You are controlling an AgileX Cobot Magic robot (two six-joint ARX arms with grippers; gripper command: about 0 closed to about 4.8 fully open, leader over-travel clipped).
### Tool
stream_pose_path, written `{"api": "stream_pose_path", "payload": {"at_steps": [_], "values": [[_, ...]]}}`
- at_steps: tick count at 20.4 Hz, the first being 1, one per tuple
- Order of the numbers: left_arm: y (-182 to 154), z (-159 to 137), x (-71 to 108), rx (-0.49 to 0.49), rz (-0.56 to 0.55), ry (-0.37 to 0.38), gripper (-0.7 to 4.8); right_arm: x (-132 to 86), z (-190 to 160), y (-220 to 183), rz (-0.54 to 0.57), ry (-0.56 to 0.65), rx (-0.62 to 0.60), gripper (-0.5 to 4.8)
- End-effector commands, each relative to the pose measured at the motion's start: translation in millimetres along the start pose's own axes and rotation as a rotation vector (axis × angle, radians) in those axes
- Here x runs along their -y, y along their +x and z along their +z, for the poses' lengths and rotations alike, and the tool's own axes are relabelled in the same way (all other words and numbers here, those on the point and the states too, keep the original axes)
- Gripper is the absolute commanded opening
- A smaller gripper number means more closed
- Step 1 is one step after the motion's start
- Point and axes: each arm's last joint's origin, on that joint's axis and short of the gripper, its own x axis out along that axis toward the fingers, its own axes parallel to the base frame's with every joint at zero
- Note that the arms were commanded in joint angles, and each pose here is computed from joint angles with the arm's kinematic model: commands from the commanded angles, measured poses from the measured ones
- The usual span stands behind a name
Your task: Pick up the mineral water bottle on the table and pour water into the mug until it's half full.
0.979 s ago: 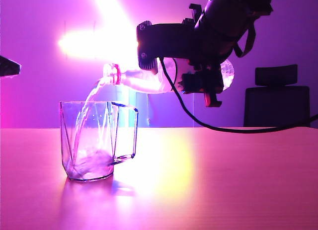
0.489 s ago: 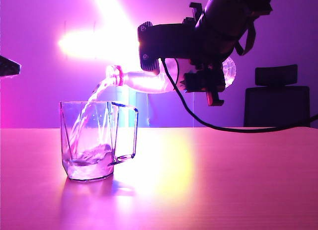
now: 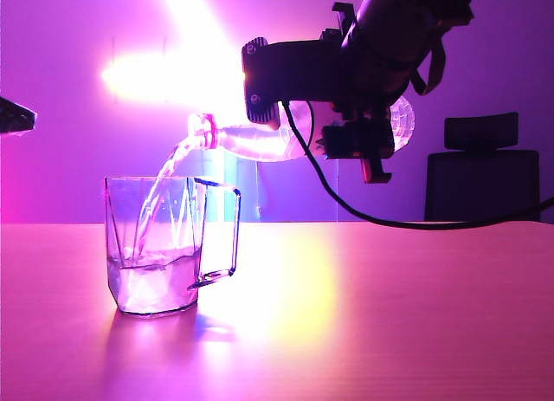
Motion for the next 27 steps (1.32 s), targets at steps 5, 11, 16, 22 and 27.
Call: {"api": "stream_pose_path", "payload": {"at_steps": [5,11,16,22,27], "values": [[-0.2,2.5,-0.1,0.015,0.000,-0.003,-0.02,10.6,0.8,-2.4,-0.059,0.036,0.006,2.60],[-0.2,2.5,-0.1,0.015,0.000,-0.003,-0.02,10.5,0.8,-2.4,-0.059,0.037,0.006,2.60],[-0.2,2.5,-0.1,0.015,0.000,-0.003,-0.02,10.5,0.7,-2.4,-0.059,0.037,0.006,2.60],[-0.2,2.5,-0.1,0.015,0.000,-0.003,-0.02,10.5,0.7,-2.4,-0.059,0.037,0.005,2.60],[-0.2,2.5,-0.1,0.015,0.000,-0.003,-0.02,10.0,0.9,-2.5,-0.054,0.155,0.010,2.60]]}}
